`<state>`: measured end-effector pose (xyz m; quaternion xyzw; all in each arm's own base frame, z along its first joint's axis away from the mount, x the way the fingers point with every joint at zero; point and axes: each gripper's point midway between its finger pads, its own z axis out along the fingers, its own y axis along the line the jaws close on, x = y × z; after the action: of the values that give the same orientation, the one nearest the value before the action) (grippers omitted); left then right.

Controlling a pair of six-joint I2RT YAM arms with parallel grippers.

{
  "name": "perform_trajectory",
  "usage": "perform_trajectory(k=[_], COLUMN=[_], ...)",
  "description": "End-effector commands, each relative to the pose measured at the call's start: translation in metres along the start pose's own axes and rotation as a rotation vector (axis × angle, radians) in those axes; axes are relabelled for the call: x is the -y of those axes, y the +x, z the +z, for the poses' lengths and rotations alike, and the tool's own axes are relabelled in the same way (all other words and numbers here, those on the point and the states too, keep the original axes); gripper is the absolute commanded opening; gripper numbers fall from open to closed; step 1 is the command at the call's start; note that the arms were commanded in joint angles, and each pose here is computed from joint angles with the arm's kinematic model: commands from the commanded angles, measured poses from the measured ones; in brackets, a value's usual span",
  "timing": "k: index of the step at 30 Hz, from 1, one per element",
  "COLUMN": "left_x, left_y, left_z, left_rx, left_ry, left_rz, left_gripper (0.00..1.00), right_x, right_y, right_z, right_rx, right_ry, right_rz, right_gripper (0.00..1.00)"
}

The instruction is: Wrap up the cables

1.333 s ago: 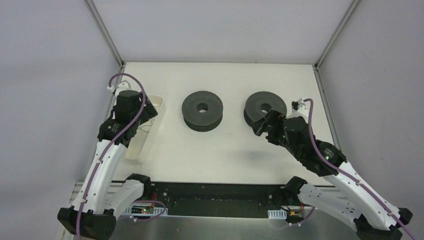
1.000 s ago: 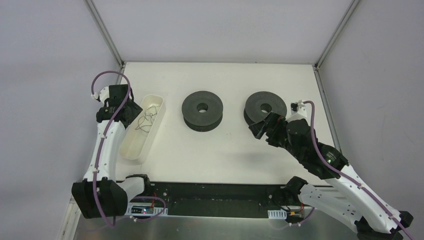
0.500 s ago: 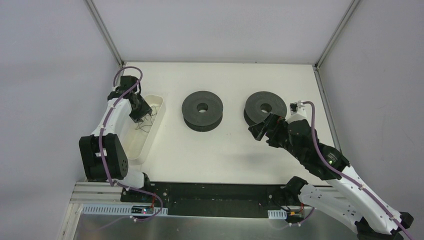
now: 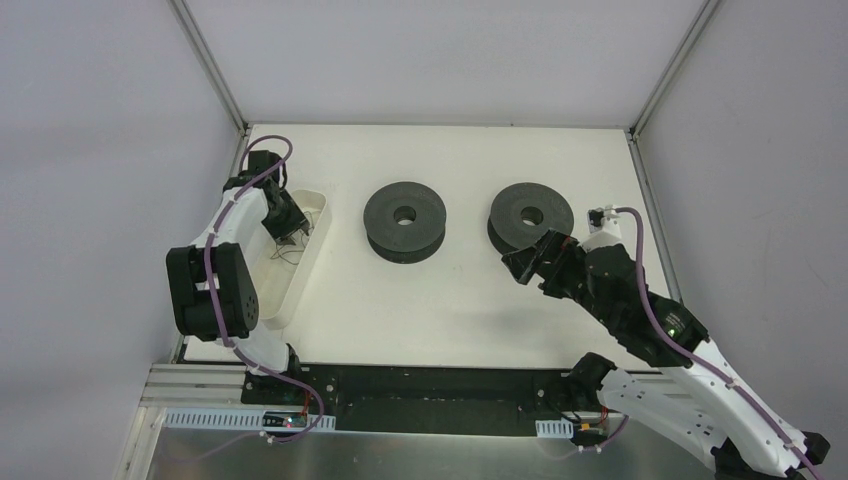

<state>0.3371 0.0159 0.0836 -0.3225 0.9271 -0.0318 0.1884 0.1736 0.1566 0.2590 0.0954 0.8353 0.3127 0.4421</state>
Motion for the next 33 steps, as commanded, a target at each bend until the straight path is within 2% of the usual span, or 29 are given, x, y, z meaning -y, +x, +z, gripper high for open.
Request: perform_trajectory(k=[1,7,11,16,24,33], left_x=[0.008,0.009,0.01,0.01,0.039,0.055], left_y=[-0.008,-0.016,-0.031,-0.056,-0.061,-0.071], left_z=[-0.003,-0.011,-0.037,-0.093,-0.189,-0.286], left_rx=[-0.005,0.021,0.086,0.252,0.406,0.588], left_ry=[0.031,0.029,0.029,0.044,0.294,0.488], left_rz=[0.023,0.053,0.065,0.037,-0.003,-0.038], left_gripper=[0.31,0.0,0.0,0.0,0.0,0.0], right_x=[-0.002,-0.004,-0.004,-0.003,-0.005,-0.01], right_y=[-0.007,-0.009,-0.011,-0.014,-0.025,-0.031], right_z=[-0.006,-0.01,-0.013,-0.017,-0.026,-0.032], right_rx=[0.026,0.027,0.036,0.055,0.107,0.128], right_ry=[-0.013,-0.019,-0.02,-0.033,-0.062,-0.091], right_rz=[0.009,0.018,0.026,0.033,0.026,0.03], right_gripper=[0.99,0.99,0.99,0.99,0.99,0.99])
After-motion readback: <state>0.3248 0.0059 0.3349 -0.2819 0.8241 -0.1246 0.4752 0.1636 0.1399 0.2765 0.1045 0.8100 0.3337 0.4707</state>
